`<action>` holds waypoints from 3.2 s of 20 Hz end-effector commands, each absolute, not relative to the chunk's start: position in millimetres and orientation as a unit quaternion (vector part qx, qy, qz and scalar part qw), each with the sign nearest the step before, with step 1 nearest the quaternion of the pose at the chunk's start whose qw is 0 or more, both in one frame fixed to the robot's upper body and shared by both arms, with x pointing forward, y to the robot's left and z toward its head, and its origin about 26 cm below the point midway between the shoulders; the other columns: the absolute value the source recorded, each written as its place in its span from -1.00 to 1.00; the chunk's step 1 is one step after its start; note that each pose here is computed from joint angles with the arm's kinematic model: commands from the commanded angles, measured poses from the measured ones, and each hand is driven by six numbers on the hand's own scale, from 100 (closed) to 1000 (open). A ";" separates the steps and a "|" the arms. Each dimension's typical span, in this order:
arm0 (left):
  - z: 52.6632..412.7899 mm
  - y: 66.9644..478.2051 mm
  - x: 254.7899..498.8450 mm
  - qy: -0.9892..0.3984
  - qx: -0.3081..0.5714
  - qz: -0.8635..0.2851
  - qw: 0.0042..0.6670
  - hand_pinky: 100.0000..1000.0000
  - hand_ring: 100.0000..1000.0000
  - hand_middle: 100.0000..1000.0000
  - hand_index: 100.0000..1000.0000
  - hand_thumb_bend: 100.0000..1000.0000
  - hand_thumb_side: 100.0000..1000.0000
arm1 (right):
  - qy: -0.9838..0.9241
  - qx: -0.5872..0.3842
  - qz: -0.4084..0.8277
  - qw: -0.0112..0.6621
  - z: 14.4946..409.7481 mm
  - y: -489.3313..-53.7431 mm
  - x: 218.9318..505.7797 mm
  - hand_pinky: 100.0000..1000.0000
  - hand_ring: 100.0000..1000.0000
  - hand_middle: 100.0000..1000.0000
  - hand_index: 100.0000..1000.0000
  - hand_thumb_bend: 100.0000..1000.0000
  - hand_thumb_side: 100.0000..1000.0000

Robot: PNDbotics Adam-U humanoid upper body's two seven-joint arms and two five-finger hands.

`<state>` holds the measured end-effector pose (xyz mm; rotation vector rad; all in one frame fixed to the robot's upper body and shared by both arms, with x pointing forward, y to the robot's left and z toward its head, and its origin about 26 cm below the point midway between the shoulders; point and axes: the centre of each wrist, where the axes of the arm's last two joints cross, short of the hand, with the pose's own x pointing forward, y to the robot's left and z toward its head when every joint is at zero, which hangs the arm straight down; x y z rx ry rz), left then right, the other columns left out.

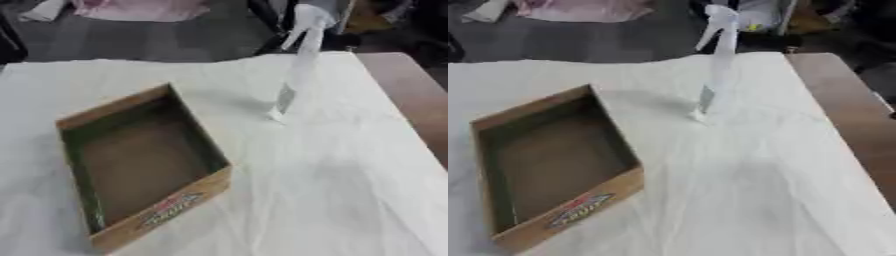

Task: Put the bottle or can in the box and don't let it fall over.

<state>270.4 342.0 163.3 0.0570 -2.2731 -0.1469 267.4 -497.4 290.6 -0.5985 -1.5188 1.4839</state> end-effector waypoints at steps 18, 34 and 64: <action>178.5 338.5 271.9 -0.911 0.011 -0.096 0.401 0.22 -0.14 0.26 0.60 -0.99 0.47 | -0.636 -0.234 0.593 0.436 355.8 -520.1 291.3 0.73 0.91 0.96 0.69 -0.49 -0.40; 182.4 336.4 274.1 -0.914 0.007 -0.105 0.393 0.22 -0.14 0.26 0.60 -0.99 0.47 | -0.676 -0.234 0.555 0.425 362.3 -520.5 310.7 0.74 0.94 1.00 0.70 -0.52 -0.41; 191.5 331.5 279.1 -0.920 -0.003 -0.117 0.374 0.22 -0.15 0.26 0.60 -1.00 0.47 | -0.717 -0.170 0.552 0.390 359.6 -478.0 345.4 0.76 0.98 1.00 0.72 -0.50 -0.42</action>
